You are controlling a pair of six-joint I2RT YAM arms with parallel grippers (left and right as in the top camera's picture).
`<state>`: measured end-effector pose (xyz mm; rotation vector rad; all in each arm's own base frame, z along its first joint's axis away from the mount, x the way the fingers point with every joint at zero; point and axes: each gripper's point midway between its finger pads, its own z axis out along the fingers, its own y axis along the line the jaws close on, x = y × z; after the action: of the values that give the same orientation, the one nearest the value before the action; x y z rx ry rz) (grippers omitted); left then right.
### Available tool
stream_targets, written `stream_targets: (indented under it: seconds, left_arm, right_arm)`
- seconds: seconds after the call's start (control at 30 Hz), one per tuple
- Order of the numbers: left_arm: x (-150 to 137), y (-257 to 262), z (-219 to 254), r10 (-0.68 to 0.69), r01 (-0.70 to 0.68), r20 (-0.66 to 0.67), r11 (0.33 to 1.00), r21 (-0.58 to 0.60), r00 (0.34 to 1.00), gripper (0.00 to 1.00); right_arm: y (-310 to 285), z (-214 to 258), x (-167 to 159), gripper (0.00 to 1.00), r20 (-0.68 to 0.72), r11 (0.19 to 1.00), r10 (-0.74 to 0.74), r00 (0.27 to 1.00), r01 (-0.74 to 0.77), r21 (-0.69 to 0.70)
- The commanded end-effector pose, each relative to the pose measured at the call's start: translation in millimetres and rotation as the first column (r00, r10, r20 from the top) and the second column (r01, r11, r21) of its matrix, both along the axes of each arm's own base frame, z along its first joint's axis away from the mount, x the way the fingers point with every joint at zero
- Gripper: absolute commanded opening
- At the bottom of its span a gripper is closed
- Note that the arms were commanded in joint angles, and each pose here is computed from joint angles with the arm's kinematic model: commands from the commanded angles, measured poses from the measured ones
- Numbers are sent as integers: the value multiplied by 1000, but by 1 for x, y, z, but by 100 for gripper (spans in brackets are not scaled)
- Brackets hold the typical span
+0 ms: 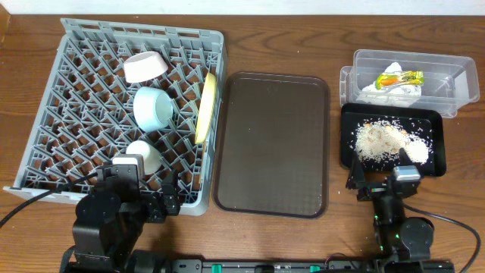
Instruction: Sort waste into correct bins and load items into the dishwasher
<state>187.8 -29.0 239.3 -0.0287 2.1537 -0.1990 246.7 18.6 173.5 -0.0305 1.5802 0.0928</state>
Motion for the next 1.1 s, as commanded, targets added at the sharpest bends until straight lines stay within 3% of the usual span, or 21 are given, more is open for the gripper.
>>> stream_targets:
  seconds: [0.0, 0.8, 1.07]
  left_arm:
    - [0, 2, 0, 6, -6, 4, 1000, 12, 1000, 98]
    - [0, 2, 0, 6, -6, 4, 1000, 12, 1000, 99]
    - [3, 14, -29, 65, -65, -14, 997, 30, 998, 99]
  right_arm:
    - [1, -9, -1, 99, -33, 1000, 4, 999, -4, -14]
    - [1, -18, -1, 99, -68, 1000, 3, 998, -4, -16]
    - [1, -18, -1, 99, -68, 1000, 3, 998, -4, -16]
